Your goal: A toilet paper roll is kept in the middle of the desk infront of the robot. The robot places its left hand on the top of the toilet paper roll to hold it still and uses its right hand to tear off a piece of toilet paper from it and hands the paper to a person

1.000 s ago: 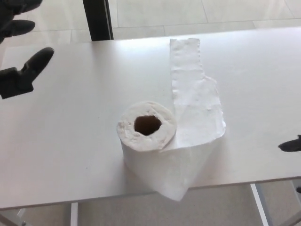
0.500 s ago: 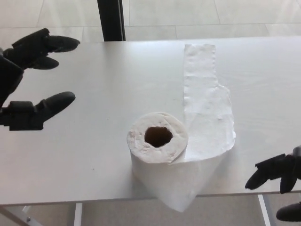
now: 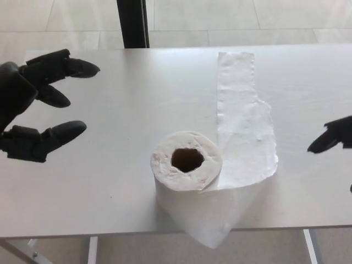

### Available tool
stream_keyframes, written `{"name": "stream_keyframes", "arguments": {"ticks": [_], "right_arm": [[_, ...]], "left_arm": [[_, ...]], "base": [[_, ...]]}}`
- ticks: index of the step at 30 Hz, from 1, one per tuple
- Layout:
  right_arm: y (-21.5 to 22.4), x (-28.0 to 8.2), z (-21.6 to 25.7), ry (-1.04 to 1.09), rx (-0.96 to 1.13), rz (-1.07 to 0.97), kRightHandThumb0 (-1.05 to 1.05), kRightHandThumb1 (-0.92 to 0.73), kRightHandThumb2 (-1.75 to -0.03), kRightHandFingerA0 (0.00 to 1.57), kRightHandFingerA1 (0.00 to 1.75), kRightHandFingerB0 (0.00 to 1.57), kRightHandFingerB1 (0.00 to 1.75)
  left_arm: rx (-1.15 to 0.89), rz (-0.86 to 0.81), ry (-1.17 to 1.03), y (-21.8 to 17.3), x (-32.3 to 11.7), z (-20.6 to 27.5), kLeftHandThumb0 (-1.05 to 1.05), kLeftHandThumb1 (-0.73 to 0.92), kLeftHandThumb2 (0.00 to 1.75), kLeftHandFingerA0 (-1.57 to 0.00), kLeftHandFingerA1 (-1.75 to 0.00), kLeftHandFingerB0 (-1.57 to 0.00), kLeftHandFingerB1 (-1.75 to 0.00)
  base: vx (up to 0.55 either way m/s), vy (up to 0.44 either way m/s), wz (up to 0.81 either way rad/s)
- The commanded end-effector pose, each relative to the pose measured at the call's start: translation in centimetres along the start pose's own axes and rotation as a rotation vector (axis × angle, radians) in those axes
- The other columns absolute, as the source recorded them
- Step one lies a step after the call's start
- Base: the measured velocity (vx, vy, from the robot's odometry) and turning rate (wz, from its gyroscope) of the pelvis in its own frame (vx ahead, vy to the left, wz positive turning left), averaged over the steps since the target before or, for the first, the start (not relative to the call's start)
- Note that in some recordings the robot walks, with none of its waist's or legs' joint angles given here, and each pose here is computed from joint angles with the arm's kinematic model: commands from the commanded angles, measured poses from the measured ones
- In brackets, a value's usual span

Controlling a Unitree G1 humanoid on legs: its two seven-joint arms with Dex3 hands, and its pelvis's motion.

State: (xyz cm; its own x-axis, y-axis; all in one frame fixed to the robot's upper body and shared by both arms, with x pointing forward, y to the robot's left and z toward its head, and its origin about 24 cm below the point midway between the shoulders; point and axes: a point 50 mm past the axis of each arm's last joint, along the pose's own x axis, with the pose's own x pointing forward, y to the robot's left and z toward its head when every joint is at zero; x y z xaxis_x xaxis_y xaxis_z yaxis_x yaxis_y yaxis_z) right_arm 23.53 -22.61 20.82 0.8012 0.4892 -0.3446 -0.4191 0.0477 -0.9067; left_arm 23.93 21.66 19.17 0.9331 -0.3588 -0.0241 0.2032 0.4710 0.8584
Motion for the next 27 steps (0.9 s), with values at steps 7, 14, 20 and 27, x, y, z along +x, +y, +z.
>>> {"name": "stream_keyframes", "arguments": {"ticks": [7,14,20,27], "right_arm": [[-2.9,-7.7,-7.0,0.232,0.266,-0.380,-0.43,-0.59,-0.57,0.31,0.46,0.36,0.38],[-1.2,-15.9,-12.0,0.543,0.349,-0.505,-0.57,-0.49,-0.82,0.33,0.59,0.30,0.46],[0.5,-20.0,-13.6,0.641,0.392,-0.573,-0.62,-0.62,-0.59,0.35,0.64,0.35,0.37],[1.1,-20.3,-13.4,0.612,0.415,-0.583,-0.65,-0.60,-0.58,0.37,0.60,0.36,0.37]], "left_arm": [[-0.201,0.000,0.224,4.3,-6.6,-5.5,-0.60,0.75,0.62,-0.41,-0.54,-0.32,-0.45],[-0.118,0.222,0.502,8.8,-15.0,-10.8,-0.65,0.56,0.94,-0.54,-0.61,-0.35,-0.51],[-0.141,0.321,0.677,10.5,-20.6,-12.7,-0.76,0.55,0.97,-0.60,-0.69,-0.41,-0.56],[-0.204,0.342,0.726,9.7,-22.4,-15.2,-0.90,0.51,0.96,-0.68,-0.71,-0.51,-0.64]], "base": [[0.00,0.000,0.00],[0.00,0.000,0.00],[0.00,0.000,0.00],[0.00,0.000,0.00]]}}
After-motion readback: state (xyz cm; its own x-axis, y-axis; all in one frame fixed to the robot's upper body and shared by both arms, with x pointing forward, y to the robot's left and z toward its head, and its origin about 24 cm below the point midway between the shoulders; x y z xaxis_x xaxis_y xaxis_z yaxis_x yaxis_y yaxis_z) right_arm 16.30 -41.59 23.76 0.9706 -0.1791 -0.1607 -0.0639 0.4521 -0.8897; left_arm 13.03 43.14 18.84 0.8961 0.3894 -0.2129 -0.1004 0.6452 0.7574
